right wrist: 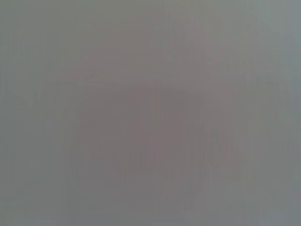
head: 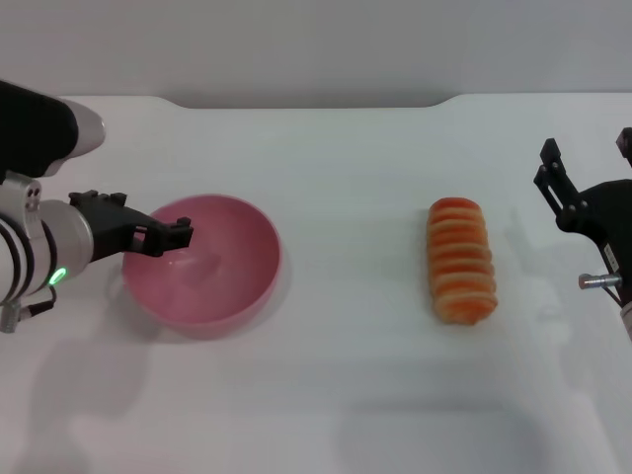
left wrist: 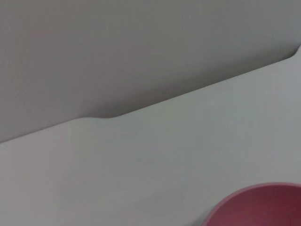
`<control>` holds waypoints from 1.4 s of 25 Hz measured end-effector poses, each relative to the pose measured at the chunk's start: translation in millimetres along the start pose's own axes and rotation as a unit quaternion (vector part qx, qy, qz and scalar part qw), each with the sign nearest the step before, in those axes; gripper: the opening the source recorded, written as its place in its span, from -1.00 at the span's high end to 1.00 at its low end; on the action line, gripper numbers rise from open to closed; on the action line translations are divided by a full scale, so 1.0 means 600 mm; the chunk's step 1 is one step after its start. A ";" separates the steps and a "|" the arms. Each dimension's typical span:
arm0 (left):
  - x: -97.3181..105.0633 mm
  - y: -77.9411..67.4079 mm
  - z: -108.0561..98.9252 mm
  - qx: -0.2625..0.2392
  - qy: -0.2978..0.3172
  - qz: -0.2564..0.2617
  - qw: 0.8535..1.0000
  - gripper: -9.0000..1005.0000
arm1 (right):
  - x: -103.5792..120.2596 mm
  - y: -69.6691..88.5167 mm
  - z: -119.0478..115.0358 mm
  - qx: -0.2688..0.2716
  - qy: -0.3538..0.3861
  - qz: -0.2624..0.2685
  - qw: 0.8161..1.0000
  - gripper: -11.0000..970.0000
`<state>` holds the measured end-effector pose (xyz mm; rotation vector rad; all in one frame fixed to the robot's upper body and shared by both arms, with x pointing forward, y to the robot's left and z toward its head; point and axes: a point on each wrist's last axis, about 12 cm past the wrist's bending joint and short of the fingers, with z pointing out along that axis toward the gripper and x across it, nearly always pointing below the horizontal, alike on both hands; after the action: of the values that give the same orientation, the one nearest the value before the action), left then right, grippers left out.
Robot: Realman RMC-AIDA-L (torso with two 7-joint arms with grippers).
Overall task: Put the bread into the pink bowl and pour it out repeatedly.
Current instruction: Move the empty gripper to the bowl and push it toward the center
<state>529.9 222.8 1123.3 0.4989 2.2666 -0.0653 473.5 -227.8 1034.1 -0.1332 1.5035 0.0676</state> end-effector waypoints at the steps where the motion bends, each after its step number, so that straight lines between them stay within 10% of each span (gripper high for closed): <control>1: 0.002 0.002 0.001 -0.001 0.002 -0.002 1.000 -0.67 | 0.000 0.000 0.000 0.000 0.000 0.000 1.000 -0.58; 35: 0.035 0.008 0.028 0.003 0.065 -0.039 0.997 -0.66 | -0.003 0.002 -0.001 0.000 -0.002 -0.001 1.000 -0.53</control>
<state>530.7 231.1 1097.1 0.4274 2.4133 -0.0811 472.8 -226.8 1035.6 -0.1349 1.4993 0.0653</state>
